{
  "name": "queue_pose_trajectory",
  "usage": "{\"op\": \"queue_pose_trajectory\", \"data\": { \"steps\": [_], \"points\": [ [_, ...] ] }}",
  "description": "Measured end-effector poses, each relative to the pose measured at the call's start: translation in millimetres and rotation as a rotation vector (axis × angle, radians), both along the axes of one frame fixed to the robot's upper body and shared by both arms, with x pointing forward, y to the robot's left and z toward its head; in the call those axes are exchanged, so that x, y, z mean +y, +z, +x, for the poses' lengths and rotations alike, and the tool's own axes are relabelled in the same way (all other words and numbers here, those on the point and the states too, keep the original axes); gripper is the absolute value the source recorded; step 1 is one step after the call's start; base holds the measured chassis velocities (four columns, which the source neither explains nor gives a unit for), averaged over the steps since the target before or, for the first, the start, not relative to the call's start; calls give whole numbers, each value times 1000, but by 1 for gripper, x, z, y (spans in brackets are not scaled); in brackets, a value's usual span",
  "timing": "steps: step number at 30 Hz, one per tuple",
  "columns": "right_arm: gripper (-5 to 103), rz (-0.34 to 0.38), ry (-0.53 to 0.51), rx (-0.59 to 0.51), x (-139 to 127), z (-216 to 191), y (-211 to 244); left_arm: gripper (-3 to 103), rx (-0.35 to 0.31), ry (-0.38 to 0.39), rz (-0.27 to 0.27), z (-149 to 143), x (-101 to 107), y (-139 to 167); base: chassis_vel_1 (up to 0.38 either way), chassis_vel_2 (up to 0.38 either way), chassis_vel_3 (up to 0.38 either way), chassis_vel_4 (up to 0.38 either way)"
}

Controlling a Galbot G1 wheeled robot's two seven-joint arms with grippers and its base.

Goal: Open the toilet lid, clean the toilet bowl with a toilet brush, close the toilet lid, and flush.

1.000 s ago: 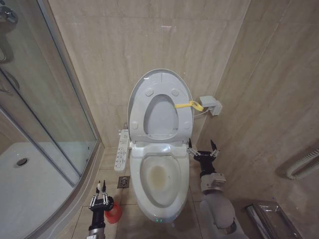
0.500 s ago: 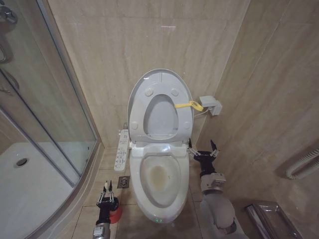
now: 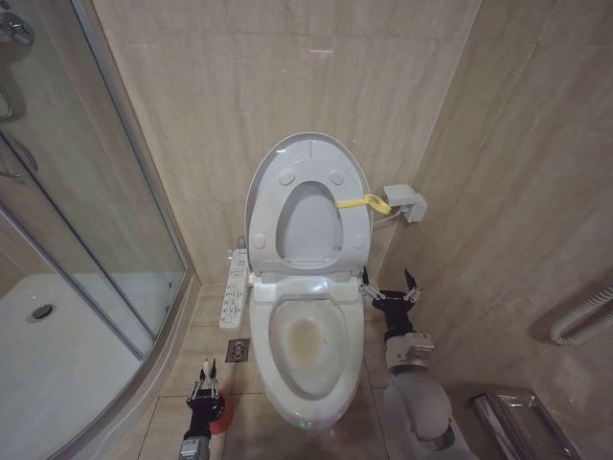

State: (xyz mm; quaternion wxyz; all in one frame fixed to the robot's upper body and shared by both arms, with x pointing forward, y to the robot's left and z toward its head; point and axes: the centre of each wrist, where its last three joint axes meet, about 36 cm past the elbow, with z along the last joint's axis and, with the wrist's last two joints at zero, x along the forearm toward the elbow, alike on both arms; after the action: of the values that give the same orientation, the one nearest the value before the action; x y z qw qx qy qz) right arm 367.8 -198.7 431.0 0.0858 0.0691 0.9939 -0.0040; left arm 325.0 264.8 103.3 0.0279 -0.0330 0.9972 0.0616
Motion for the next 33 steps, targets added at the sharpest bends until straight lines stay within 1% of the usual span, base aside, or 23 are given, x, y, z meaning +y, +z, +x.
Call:
{"op": "queue_pose_trajectory", "data": {
  "steps": [8, 9, 10, 15, 16, 18, 21, 23, 24, 30, 31, 32, 33],
  "points": [
    [100, 0, 0, 0, 0, 0, 0, 19, 14, -6, 28, 0, 6, -4, 0, 0, 0, 0],
    [100, 0, 0, 0, 0, 0, 0, 16, 15, -8, 35, -1, 6, -5, 0, 0, 0, 0],
    [100, 0, 0, 0, 0, 0, 0, 16, 16, -10, 38, -2, 6, -5, 0, 0, 0, 0],
    [100, 0, 0, 0, 0, 0, 0, 16, 12, -12, 37, -8, 2, -4, 0, 0, 0, 0],
    [100, 0, 0, 0, 0, 0, 0, 42, 10, -15, 39, -11, 1, -3, 0, 0, 0, 0],
    [100, 0, 0, 0, 0, 0, 0, 42, 7, -16, 43, -13, 1, -2, 0, 0, 0, 0],
    [100, 0, 0, 0, 0, 0, 0, 42, -13, -16, 69, -19, 3, 3, 0, 0, 0, 0],
    [100, 0, 0, 0, 0, 0, 0, 42, -20, -15, 72, -21, 4, 5, 0, 0, 0, 0],
    [100, 0, 0, 0, 0, 0, 0, 69, -26, -15, 75, -23, 4, 8, 0, 0, 0, 0],
    [100, 0, 0, 0, 0, 0, 0, 69, -53, -3, 86, -38, 9, 19, 0, 0, 0, 0],
    [100, 0, 0, 0, 0, 0, 0, 95, -64, 1, 84, -41, 9, 24, 0, 0, 0, 0],
    [100, 0, 0, 0, 0, 0, 0, 95, -77, 4, 82, -43, 9, 29, 0, 0, 0, 0],
    [100, 0, 0, 0, 0, 0, 0, 95, -77, 4, 82, -43, 9, 29, 0, 0, 0, 0]
  ]
}}
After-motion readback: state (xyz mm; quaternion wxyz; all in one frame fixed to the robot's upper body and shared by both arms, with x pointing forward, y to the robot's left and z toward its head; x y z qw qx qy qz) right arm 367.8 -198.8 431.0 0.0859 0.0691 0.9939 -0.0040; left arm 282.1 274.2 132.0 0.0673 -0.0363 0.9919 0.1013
